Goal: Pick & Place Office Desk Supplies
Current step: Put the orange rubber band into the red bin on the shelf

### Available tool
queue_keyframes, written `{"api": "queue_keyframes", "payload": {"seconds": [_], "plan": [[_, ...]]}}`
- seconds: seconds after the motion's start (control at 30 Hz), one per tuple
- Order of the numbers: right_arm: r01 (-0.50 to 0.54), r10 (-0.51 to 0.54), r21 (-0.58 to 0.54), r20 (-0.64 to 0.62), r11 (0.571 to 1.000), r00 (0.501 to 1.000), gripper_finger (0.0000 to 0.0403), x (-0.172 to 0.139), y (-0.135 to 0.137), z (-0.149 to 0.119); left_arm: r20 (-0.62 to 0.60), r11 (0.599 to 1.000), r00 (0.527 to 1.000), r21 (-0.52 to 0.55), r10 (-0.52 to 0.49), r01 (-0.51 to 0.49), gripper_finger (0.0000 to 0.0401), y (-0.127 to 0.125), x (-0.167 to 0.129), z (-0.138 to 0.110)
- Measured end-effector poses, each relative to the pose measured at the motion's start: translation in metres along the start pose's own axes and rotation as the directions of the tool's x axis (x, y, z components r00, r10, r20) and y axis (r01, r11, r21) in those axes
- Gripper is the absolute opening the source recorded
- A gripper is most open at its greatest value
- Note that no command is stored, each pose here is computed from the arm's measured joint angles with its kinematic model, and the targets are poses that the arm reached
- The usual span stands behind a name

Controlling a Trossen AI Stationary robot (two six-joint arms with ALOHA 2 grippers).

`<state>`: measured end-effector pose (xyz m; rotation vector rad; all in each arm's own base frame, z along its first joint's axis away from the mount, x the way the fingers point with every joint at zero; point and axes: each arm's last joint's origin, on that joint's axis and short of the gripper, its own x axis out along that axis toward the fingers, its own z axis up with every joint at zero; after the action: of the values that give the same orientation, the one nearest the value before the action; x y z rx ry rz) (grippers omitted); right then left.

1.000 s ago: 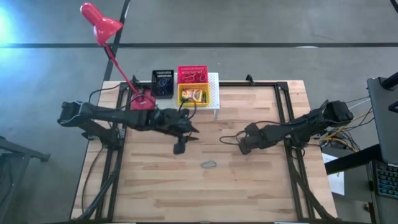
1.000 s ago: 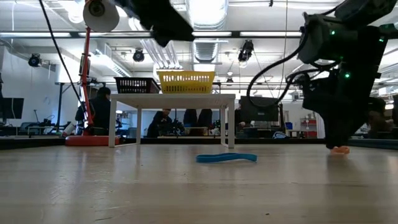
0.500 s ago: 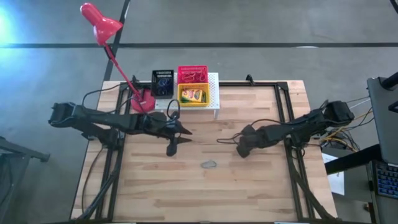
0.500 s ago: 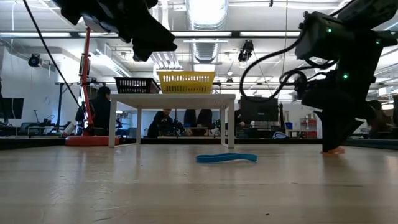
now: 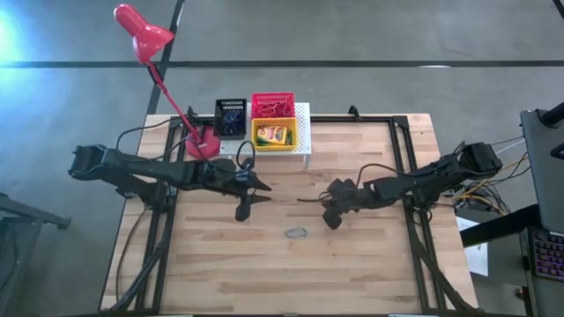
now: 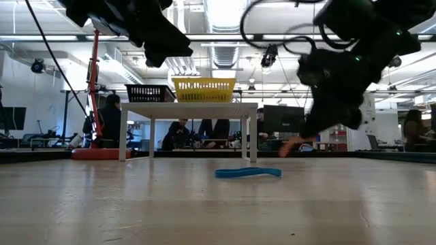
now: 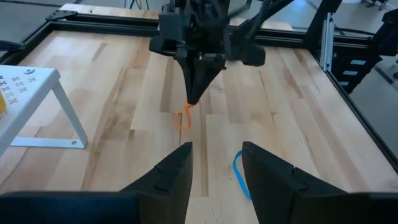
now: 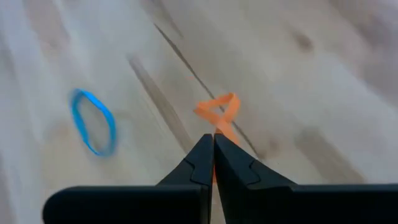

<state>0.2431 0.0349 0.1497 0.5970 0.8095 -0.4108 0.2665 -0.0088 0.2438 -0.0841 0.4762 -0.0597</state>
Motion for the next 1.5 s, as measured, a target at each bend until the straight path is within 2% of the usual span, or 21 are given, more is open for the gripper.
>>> {"api": "queue_keyframes", "payload": {"seconds": [0.2,0.37,0.5,0.73,0.87,1.1,1.3,1.5], "plan": [[-0.127,0.141,-0.094,0.157,0.987,0.977,0.0008,-0.003,0.017,0.018,0.033,1.0,0.999,0.029,-0.004,0.003,0.0142,0.0,0.01,-0.004],[-0.181,0.221,-0.163,0.276,0.97,0.935,0.0008,-0.006,0.03,0.031,0.16,0.991,0.987,0.131,-0.025,0.004,0.0153,0.002,0.03,-0.016],[-0.193,0.244,-0.19,0.303,0.963,0.921,0.0008,-0.009,0.035,0.037,0.247,0.989,0.968,0.145,-0.053,0.018,0.0186,0.002,0.043,-0.019],[-0.19,0.252,-0.216,0.314,0.958,0.915,0.0008,-0.012,0.039,0.041,0.243,0.99,0.969,0.14,-0.038,0.003,0.027,0.005,0.069,-0.036],[-0.194,0.258,-0.218,0.32,0.956,0.912,0.0008,-0.013,0.041,0.043,0.261,0.991,0.965,0.136,-0.021,-0.016,0.029,0.007,0.081,-0.044],[-0.19,0.26,-0.231,0.321,0.954,0.911,0.0008,-0.013,0.042,0.044,0.301,0.993,0.954,0.106,0.022,-0.056,0.0273,0.009,0.093,-0.041],[-0.19,0.26,-0.235,0.32,0.953,0.911,0.0008,-0.013,0.042,0.044,0.292,0.993,0.956,0.107,0.02,-0.054,0.0247,0.009,0.107,-0.037],[-0.187,0.257,-0.236,0.316,0.954,0.913,0.0008,-0.013,0.041,0.043,0.276,0.992,0.961,0.114,0.022,-0.055,0.0187,0.009,0.108,-0.037]]}}
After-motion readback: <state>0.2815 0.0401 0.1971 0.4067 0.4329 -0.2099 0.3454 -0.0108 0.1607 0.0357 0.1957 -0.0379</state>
